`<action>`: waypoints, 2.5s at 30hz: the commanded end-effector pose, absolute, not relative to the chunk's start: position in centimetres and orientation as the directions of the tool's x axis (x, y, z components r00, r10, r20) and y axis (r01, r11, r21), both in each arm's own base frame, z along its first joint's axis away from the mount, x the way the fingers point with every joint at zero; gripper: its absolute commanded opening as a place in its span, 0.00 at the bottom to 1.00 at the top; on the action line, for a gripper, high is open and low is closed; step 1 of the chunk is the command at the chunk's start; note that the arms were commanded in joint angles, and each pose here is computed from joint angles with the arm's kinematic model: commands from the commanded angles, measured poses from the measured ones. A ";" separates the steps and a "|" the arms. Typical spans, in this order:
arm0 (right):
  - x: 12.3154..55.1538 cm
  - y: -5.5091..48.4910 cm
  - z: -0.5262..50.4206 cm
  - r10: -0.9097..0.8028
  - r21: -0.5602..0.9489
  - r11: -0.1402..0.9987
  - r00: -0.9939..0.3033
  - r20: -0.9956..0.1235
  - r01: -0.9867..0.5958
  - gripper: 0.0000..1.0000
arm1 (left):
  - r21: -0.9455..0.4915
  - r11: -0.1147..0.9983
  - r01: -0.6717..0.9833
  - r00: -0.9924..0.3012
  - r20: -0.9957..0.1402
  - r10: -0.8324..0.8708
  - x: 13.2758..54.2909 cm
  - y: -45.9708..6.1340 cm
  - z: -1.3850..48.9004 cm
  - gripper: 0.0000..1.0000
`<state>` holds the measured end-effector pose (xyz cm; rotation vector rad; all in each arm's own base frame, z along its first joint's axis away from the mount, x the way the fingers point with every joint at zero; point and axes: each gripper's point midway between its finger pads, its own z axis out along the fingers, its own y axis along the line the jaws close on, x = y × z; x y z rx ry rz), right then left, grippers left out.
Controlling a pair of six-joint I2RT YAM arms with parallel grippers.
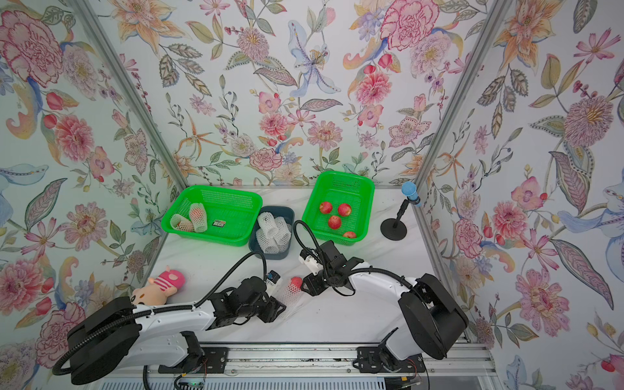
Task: Remove foam nets from apples
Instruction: Remove the foam net from the apple, then pick up the apple from the center of the board.
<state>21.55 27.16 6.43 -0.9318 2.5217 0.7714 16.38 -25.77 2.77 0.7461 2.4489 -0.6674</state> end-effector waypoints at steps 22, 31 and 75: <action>25.1 31.8 5.3 -0.467 0.358 0.604 -0.680 -0.565 -0.712 0.76 | -0.261 0.729 0.633 -0.722 -0.538 0.434 16.3 -25.8 1.7 0.00; 27.5 30.6 3.9 -0.414 0.331 0.688 -0.724 -0.552 -0.646 0.74 | -0.253 0.728 0.638 -0.717 -0.541 0.440 16.3 -25.7 2.3 0.00; 31.1 30.8 6.2 -0.413 0.289 0.671 -0.668 -0.619 -0.683 0.46 | -0.250 0.714 0.655 -0.711 -0.525 0.468 16.8 -26.9 1.6 0.66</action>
